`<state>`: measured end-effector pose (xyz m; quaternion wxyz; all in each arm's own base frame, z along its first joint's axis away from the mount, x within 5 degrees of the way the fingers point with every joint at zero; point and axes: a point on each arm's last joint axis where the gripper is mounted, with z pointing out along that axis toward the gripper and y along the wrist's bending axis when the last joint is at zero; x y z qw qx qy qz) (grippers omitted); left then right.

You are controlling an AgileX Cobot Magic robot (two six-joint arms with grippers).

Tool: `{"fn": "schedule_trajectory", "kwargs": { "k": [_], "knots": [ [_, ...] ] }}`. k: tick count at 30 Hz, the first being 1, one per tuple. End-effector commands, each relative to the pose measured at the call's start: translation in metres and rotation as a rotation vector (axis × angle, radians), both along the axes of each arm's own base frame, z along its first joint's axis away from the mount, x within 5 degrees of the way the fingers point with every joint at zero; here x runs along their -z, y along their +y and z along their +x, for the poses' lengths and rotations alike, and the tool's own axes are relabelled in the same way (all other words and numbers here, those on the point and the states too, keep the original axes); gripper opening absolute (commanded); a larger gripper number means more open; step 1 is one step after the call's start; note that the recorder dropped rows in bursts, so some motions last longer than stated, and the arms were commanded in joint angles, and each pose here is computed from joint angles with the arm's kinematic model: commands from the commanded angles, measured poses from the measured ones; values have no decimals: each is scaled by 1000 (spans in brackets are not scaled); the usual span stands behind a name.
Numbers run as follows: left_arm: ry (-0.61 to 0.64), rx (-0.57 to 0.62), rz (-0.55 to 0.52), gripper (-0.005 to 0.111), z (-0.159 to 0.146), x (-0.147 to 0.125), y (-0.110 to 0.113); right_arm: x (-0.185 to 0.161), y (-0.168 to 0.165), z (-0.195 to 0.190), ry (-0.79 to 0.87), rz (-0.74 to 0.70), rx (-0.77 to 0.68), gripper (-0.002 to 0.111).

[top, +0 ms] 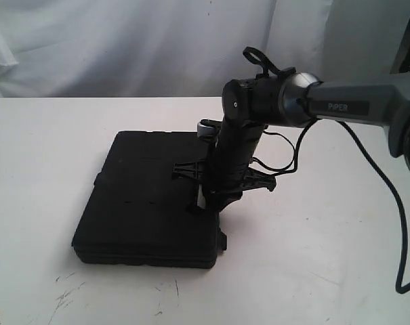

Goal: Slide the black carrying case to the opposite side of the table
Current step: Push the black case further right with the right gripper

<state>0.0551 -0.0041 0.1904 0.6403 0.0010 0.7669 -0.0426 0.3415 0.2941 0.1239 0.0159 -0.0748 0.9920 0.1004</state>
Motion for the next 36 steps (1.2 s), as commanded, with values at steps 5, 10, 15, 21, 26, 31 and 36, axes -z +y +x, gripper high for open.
{"fn": "schedule_trajectory", "kwargs": {
  "k": [5,10,15,21,26,31,36],
  "knots": [
    [1,1,0,0,0,1,0,-34,-10,0,-74,-48,-37,0],
    [1,1,0,0,0,1,0,-39,-23,4,-68,-100,-37,0],
    [1,1,0,0,0,1,0,-39,-42,15,-53,-127,4,0],
    [1,1,0,0,0,1,0,-61,-56,21,-119,-130,38,0],
    [1,1,0,0,0,1,0,-67,-89,16,-132,-122,100,0],
    [1,1,0,0,0,1,0,-66,-115,11,-131,-129,122,0],
    [1,1,0,0,0,1,0,-65,-122,13,-126,-135,119,0]
  ]
}}
